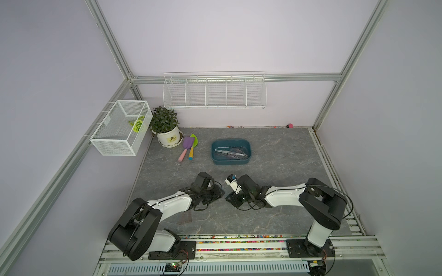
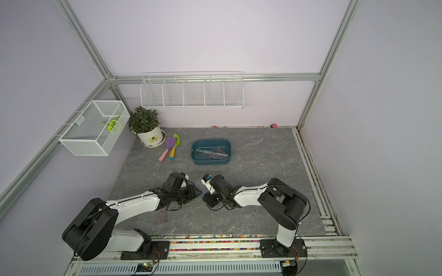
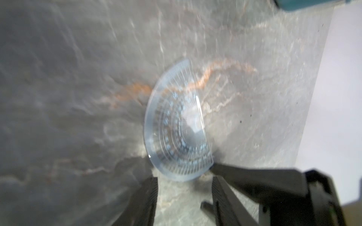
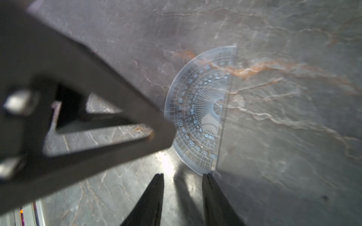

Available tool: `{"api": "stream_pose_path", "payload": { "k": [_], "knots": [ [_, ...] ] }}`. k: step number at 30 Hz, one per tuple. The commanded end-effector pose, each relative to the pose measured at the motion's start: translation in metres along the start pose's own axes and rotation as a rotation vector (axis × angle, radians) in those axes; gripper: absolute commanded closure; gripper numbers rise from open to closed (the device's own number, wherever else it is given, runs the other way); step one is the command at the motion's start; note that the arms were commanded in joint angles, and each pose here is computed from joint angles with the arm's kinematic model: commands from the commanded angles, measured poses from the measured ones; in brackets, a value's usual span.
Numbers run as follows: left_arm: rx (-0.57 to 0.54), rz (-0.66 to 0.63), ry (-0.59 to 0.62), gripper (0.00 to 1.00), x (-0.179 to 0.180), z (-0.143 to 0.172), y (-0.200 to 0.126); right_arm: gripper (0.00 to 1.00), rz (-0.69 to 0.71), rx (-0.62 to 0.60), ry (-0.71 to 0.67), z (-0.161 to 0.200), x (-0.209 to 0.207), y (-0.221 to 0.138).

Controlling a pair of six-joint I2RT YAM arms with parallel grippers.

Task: Put the scattered rulers into the storage box
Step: Pick up the ruler from the center of the board.

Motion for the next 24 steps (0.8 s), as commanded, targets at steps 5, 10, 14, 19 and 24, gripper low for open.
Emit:
{"api": "stream_pose_path", "payload": {
  "k": [5, 10, 14, 19, 24],
  "knots": [
    [-0.145, -0.126, 0.03, 0.46, -0.006, -0.013, -0.026, 0.62, 0.022, 0.037, 0.095, 0.016, -0.017, -0.013],
    [-0.231, -0.113, 0.06, 0.44, -0.029, -0.065, -0.026, 0.62, -0.015, -0.001, 0.094, 0.01, -0.007, -0.02],
    [-0.185, -0.133, 0.07, 0.44, -0.041, -0.086, -0.002, 0.62, -0.033, -0.028, 0.066, 0.008, 0.011, -0.023],
    [-0.131, -0.133, 0.061, 0.44, -0.038, -0.089, 0.021, 0.6, -0.082, -0.031, 0.037, 0.004, 0.033, -0.013],
    [-0.101, -0.081, 0.15, 0.47, -0.061, -0.093, 0.024, 0.6, -0.08, -0.014, 0.033, 0.012, 0.032, -0.009]
  ]
}}
Point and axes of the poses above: each gripper's point midway between its finger pads, its own y axis out along the fingers, its own x axis along the line the jaws close on, z = x × y, the point moved 7 cm from there along -y, back along the fingers, and after that the axes turned 15 degrees about -y, right-handed, at the moved point
